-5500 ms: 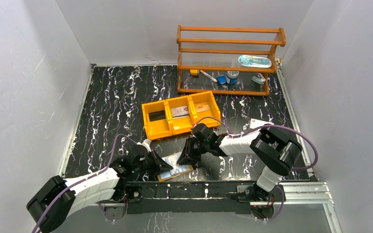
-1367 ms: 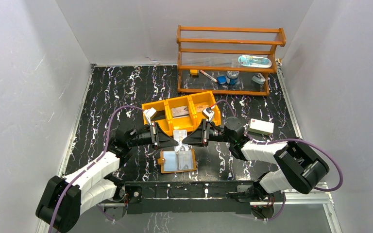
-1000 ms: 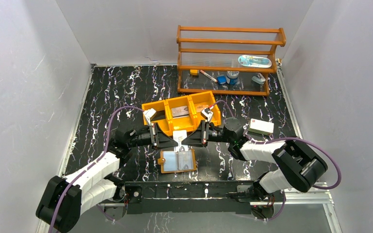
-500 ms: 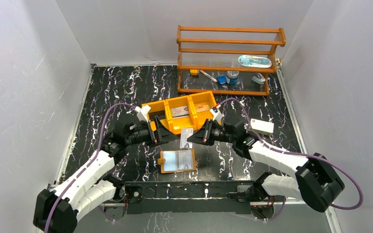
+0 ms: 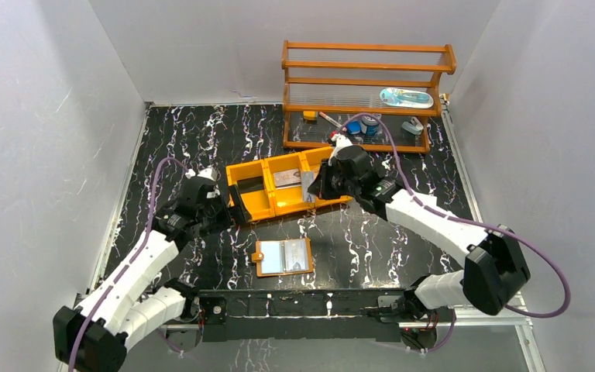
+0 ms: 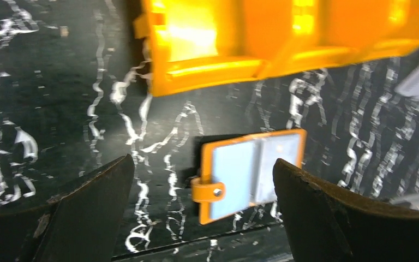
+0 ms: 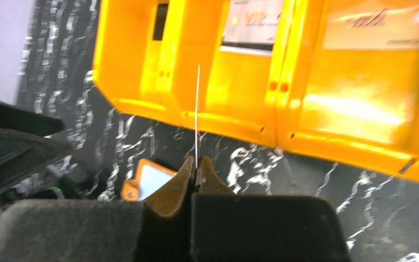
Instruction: Take the credit cards out of the card holder
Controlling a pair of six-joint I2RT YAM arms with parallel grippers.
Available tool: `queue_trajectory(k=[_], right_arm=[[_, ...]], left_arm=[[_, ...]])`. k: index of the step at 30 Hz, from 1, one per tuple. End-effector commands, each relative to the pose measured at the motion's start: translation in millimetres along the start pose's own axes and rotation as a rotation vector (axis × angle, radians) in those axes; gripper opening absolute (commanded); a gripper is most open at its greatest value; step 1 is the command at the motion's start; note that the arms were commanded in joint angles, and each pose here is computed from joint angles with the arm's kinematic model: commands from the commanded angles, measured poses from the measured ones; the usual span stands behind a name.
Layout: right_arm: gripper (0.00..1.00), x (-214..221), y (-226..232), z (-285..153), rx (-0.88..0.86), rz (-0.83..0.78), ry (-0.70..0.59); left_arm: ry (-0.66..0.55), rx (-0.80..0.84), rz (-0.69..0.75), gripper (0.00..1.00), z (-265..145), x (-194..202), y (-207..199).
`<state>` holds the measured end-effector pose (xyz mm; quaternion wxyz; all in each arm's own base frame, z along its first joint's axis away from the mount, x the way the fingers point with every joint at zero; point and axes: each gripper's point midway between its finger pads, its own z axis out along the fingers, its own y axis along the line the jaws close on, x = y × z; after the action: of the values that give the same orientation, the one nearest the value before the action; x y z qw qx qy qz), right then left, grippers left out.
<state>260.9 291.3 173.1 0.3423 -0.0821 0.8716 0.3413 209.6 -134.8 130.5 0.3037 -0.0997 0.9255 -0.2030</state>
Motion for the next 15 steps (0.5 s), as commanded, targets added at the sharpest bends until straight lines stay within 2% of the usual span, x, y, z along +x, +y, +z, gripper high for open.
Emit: queue_trajectory(k=[1, 7, 10, 15], right_arm=[[0.0, -35, -7, 9, 0.099, -0.269, -0.063], [0.0, -62, 4, 25, 0.167, -0.571, -0.115], [0.0, -71, 14, 34, 0.162, -0.732, -0.17], [0.0, -61, 17, 58, 0.133, -1.069, -0.133]], left_arm=[[0.038, -0.18, 0.002, 0.98, 3, -9, 40], [0.012, -0.191, -0.129, 0.98, 2, -27, 68], [-0.015, -0.231, -0.112, 0.98, -2, -31, 77], [-0.079, -0.237, -0.089, 0.98, -9, -39, 79]])
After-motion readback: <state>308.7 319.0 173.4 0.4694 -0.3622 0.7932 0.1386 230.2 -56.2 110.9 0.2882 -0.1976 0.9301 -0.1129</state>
